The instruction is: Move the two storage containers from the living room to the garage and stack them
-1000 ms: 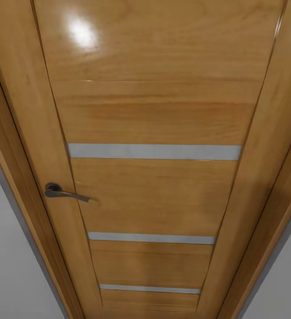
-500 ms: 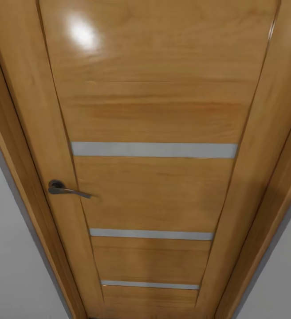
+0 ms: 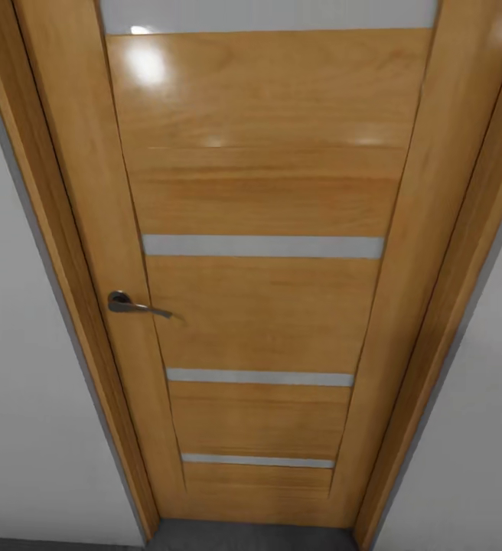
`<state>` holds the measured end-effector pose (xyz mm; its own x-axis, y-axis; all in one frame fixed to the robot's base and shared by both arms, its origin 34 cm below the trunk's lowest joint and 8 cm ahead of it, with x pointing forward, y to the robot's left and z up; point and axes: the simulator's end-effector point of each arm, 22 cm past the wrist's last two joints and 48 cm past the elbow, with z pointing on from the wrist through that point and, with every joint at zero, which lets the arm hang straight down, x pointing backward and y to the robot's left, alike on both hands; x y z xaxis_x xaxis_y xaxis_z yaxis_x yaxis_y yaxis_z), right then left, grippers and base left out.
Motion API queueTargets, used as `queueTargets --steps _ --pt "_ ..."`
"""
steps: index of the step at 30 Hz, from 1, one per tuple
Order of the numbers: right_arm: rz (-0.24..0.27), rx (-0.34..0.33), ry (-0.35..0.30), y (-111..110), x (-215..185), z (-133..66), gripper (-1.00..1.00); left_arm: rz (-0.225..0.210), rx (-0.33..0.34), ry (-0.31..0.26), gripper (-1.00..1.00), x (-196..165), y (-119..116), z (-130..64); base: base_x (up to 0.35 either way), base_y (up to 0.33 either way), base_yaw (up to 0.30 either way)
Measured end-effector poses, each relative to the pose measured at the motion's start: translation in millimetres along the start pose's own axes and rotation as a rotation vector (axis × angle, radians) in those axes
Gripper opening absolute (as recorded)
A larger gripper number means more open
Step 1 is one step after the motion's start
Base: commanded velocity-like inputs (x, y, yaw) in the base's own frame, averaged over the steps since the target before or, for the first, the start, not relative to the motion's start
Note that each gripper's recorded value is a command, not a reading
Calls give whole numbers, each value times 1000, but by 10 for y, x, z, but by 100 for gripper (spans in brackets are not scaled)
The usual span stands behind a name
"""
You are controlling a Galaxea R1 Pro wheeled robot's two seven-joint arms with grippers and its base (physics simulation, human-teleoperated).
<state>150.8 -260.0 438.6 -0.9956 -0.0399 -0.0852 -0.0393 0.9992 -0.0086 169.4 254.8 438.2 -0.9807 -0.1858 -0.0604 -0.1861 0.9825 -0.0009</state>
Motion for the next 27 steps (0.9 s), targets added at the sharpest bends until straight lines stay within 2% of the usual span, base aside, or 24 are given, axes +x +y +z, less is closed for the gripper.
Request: queueTargets --steps 27 --pt "-3 -8 -11 15 -50 3 100 0 1 0 100 2 -9 0 -3 0 0"
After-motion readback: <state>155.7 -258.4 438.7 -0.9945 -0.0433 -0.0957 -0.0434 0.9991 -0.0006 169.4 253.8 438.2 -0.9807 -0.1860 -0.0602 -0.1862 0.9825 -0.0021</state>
